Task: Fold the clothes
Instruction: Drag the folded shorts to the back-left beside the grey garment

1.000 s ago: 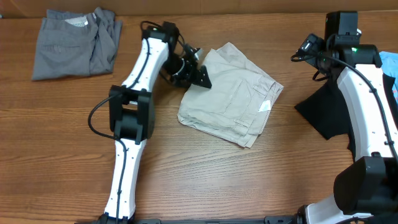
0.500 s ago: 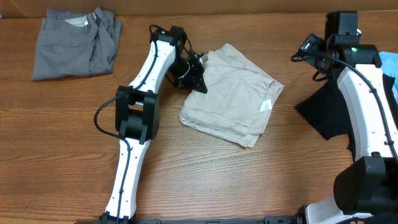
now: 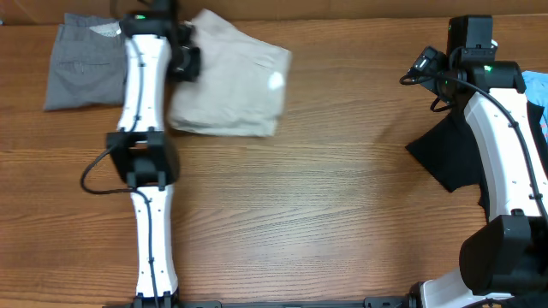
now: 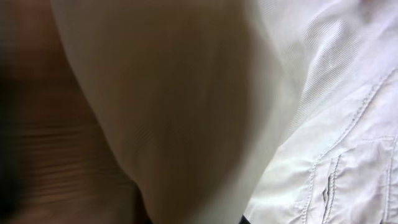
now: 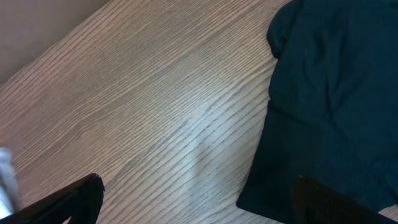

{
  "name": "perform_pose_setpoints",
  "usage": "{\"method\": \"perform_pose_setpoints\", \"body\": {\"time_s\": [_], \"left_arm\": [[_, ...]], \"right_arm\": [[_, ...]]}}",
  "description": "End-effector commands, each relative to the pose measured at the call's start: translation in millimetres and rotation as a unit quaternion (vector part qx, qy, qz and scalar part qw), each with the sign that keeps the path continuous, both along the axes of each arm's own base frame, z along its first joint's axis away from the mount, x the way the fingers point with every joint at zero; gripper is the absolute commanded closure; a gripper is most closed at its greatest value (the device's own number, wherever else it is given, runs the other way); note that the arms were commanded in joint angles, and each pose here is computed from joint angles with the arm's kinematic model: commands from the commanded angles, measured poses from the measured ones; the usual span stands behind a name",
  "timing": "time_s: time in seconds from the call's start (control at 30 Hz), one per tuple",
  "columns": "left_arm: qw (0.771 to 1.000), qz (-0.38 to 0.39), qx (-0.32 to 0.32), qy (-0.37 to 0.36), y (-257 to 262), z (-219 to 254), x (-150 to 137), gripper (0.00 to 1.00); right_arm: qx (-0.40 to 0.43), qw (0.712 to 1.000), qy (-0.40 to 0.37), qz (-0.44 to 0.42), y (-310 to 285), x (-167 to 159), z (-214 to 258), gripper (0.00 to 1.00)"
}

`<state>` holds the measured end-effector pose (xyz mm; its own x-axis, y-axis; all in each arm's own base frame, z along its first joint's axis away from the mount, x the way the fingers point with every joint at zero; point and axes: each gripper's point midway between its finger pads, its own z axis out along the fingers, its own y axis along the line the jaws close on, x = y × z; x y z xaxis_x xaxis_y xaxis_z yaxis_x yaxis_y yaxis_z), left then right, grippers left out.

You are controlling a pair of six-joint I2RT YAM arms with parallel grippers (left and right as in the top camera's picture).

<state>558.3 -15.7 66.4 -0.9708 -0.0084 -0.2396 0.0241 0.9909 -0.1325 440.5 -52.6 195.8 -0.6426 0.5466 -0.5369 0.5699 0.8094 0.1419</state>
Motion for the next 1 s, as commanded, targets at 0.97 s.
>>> {"method": "perform_pose_setpoints", "body": {"time_s": [0.97], "left_arm": [[0.954,0.093,0.12,-0.259,113,200,22,0.96]], "right_arm": [[-0.002,1.0,-0.012,0.0,-1,3,8,0.0]]}}
